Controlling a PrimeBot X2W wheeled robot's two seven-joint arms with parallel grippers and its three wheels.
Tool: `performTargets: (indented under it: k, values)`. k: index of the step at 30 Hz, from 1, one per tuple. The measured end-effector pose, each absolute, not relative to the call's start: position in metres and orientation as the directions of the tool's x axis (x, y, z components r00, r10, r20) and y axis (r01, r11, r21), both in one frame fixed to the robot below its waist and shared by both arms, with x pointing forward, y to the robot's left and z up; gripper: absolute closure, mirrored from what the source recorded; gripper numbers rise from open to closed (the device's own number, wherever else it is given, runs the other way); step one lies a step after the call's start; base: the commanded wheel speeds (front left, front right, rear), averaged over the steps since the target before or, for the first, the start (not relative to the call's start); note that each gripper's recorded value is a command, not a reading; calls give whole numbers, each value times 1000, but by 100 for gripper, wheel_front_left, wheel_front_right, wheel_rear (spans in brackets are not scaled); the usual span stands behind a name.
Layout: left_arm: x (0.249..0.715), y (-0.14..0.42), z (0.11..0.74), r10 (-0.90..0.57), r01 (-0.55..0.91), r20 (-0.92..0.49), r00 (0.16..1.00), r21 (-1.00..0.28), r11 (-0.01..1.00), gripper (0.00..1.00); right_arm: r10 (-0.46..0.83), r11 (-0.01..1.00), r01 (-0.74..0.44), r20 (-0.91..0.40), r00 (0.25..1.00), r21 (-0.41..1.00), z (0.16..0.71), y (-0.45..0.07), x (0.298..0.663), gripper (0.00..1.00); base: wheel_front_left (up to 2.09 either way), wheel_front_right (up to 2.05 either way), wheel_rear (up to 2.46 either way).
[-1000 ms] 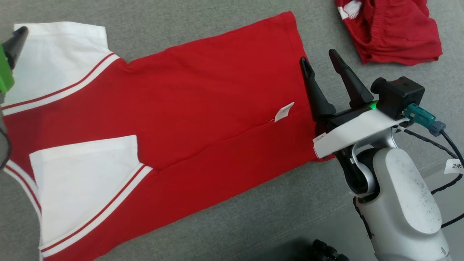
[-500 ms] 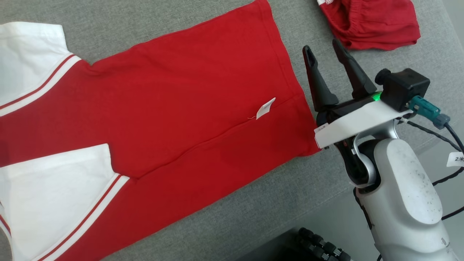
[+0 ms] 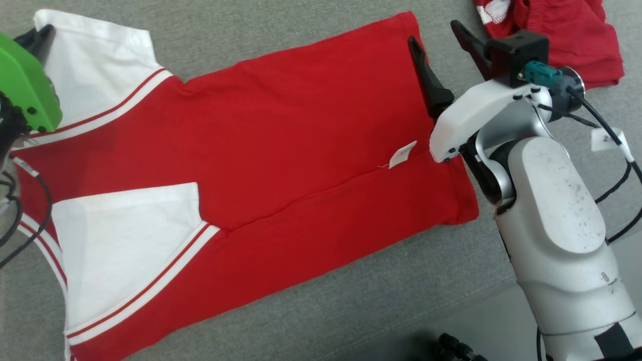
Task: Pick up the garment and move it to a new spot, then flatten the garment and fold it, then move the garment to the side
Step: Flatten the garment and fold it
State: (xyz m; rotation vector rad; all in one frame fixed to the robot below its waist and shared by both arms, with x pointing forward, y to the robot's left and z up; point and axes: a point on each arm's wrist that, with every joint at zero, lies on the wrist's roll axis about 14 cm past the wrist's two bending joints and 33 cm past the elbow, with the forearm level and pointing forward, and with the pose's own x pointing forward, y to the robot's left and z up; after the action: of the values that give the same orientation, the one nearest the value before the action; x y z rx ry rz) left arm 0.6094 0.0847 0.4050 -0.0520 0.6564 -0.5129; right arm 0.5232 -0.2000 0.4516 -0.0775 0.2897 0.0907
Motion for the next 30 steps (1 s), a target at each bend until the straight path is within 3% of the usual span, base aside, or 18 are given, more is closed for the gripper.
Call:
performTargets:
  k: [10, 21, 22, 23, 26, 27, 30]
  values:
    - [591, 83, 458, -531, 471, -408, 742, -246, 847, 100, 62, 986, -128, -464, 884, -112, 427, -209, 550, 0, 0, 0, 0]
    - [567, 93, 476, -540, 481, -352, 764, -247, 841, 100, 82, 992, -121, -619, 781, -22, 391, -197, 563, 0, 0, 0, 0]
    - [566, 93, 476, -542, 482, -351, 764, -248, 840, 100, 83, 993, -120, -624, 777, -17, 389, -196, 563, 5, 0, 0, 0]
    - [563, 93, 477, -544, 484, -349, 763, -248, 839, 100, 84, 993, -118, -631, 771, -13, 388, -196, 563, 40, 0, 0, 0]
    - [558, 92, 481, -549, 491, -345, 761, -247, 835, 100, 89, 993, -120, -637, 765, -6, 388, -194, 561, 78, 0, 0, 0]
    - [557, 93, 483, -549, 491, -344, 762, -246, 836, 100, 91, 993, -120, -640, 763, -2, 388, -193, 560, 100, 0, 0, 0]
    - [555, 97, 487, -543, 486, -336, 769, -243, 839, 100, 92, 994, -111, -616, 782, 7, 393, -194, 560, 100, 0, 0, 0]
